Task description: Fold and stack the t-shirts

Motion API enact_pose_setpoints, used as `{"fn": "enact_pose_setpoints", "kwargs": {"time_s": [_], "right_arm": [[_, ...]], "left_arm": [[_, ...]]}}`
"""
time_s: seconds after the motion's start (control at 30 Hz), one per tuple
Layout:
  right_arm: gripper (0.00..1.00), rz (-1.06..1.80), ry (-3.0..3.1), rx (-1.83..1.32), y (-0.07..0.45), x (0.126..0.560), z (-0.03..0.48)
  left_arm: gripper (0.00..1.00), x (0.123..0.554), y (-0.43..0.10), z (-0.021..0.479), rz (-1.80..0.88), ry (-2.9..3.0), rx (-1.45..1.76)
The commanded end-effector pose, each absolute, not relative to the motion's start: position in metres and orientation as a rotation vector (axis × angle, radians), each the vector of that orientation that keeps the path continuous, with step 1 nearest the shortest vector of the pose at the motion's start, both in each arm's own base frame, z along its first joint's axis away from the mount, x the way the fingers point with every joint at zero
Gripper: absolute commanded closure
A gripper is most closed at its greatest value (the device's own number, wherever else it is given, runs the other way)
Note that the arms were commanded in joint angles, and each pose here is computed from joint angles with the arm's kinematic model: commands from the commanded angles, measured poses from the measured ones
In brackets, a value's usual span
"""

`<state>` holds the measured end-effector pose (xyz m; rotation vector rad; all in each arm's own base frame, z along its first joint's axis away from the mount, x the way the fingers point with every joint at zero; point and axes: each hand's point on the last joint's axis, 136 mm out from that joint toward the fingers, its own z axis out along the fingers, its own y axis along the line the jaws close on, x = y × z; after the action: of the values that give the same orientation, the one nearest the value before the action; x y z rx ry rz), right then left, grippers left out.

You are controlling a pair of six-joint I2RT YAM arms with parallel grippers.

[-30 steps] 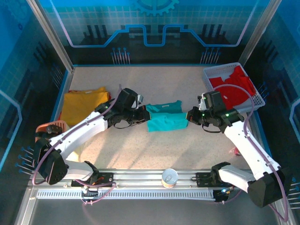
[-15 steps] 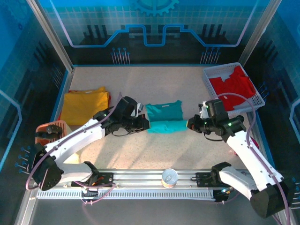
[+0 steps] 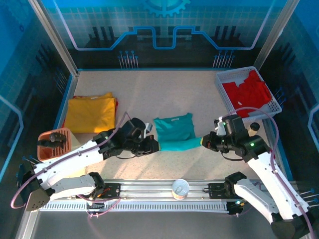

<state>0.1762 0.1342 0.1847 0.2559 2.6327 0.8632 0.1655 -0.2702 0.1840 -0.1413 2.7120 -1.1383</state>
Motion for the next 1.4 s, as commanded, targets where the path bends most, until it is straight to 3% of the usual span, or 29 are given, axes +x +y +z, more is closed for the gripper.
{"fn": "enact_pose_setpoints", "kwargs": {"time_s": [0.0,0.43,1.37], "right_arm": [[1.0,0.871,2.602,0.221,0.138,0.183,0.209],[1.0,0.881,2.558,0.198,0.154,0.238,0.22],[1.0,0.93,2.557,0.358,0.145,0.312,0.18]], "left_arm": [[1.0,0.178,-0.271,0.209,-1.137,2.639,-0.184],[1.0,0.222,-0.268,0.212,-1.12,2.605,-0.255],[1.0,0.323,-0.262,0.179,-1.066,2.608,-0.295]]}}
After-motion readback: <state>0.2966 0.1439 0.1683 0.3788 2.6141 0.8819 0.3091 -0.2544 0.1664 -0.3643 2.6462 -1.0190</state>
